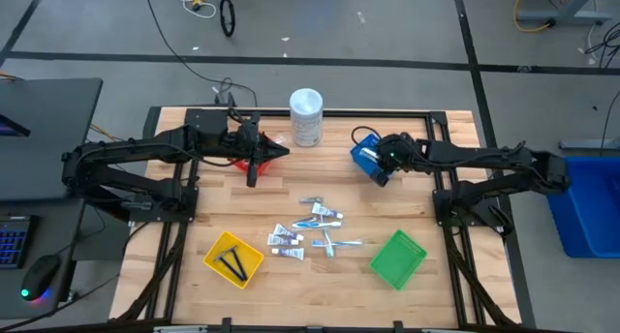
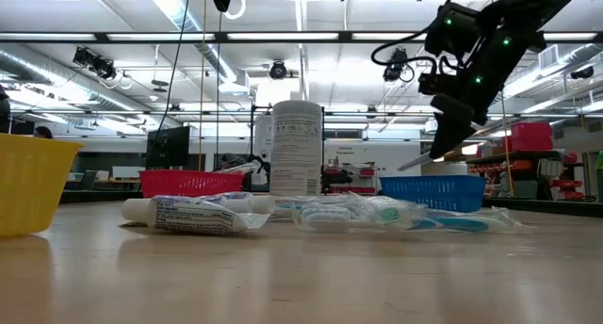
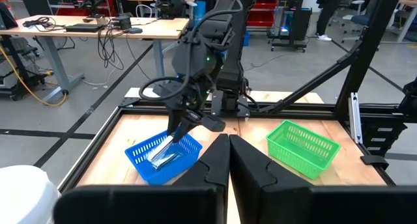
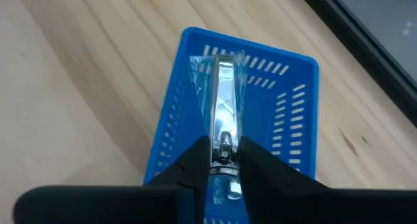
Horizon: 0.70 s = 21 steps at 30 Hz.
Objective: Pick & Place Travel size toiletries
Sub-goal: Put the silver nail clipper into the blue basket, then put the white toothpaste into the green basket
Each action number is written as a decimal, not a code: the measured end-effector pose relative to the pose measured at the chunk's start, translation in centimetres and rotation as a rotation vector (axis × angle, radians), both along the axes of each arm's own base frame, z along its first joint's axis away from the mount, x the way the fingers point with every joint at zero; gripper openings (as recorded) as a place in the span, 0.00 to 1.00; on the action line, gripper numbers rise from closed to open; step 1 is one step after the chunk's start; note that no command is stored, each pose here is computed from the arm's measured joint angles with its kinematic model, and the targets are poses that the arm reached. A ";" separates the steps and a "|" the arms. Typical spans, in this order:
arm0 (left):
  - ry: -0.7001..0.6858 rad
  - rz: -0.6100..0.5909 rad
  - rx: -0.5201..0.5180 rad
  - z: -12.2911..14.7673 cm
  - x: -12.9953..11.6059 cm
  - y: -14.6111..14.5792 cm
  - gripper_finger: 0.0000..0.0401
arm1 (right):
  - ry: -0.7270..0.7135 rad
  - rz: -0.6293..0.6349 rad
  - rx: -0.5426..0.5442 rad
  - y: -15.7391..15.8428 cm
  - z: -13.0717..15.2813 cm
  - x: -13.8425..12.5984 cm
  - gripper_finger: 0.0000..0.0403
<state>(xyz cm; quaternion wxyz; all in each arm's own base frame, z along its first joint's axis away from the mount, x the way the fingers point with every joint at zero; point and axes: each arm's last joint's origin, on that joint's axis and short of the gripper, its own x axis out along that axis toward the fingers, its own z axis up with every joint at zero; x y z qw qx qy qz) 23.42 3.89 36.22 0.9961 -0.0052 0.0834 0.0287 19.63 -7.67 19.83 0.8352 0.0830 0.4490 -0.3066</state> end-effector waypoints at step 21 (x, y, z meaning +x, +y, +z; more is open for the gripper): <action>0.000 0.000 0.004 0.0 0.0 0.0 0.03 | -0.169 0.081 0.038 0.3 0.8 1.3 0.55</action>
